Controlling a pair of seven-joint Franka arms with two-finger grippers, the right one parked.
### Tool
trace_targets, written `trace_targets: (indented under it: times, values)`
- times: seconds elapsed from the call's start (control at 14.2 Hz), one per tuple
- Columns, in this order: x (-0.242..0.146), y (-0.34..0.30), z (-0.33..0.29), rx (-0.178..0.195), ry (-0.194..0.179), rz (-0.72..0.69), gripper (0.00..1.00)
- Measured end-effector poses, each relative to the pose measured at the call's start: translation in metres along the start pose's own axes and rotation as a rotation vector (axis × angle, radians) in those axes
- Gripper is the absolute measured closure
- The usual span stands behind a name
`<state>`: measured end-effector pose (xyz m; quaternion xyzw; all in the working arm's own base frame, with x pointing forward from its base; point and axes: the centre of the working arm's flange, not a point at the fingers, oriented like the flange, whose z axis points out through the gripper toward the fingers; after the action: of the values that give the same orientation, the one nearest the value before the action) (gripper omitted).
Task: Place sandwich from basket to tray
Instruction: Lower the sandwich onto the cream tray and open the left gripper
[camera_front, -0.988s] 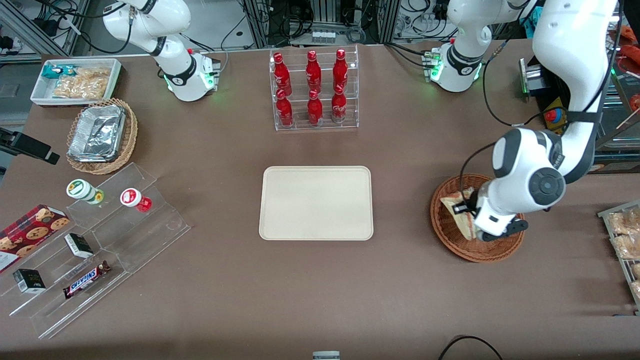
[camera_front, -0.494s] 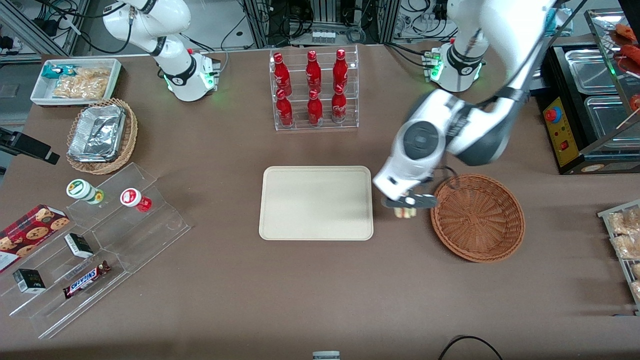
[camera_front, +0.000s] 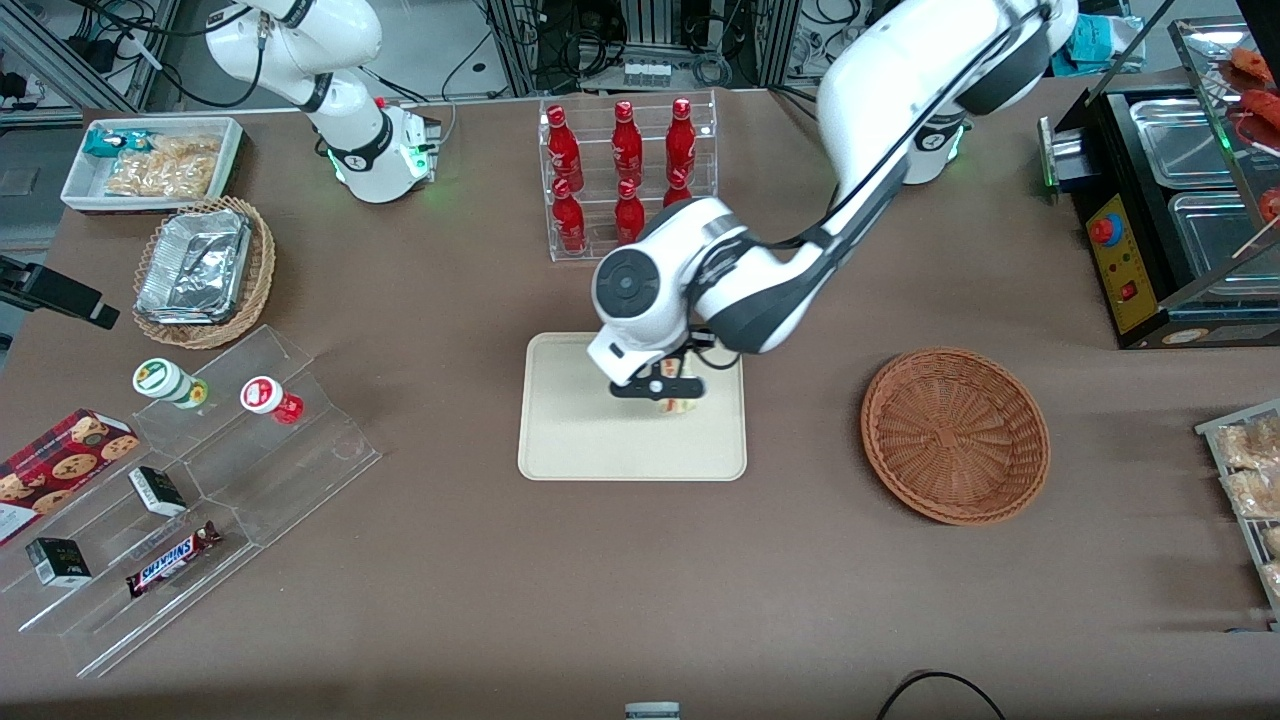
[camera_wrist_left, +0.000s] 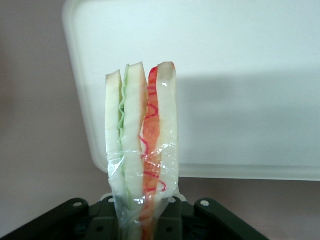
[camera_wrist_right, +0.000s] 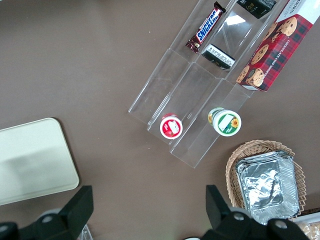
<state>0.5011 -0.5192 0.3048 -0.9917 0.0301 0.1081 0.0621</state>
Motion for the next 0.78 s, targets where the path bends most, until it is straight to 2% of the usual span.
trace_targets:
  times: [0.21, 0.35, 0.49, 0.78]
  values:
    - [-0.005, 0.029, 0.024, -0.034, 0.007, -0.002, 0.78]
    - [-0.008, 0.041, 0.032, -0.056, 0.021, 0.0, 0.63]
    - [-0.003, 0.044, 0.037, -0.077, 0.039, -0.007, 0.59]
    - [0.009, 0.038, 0.041, -0.08, 0.049, -0.026, 0.21]
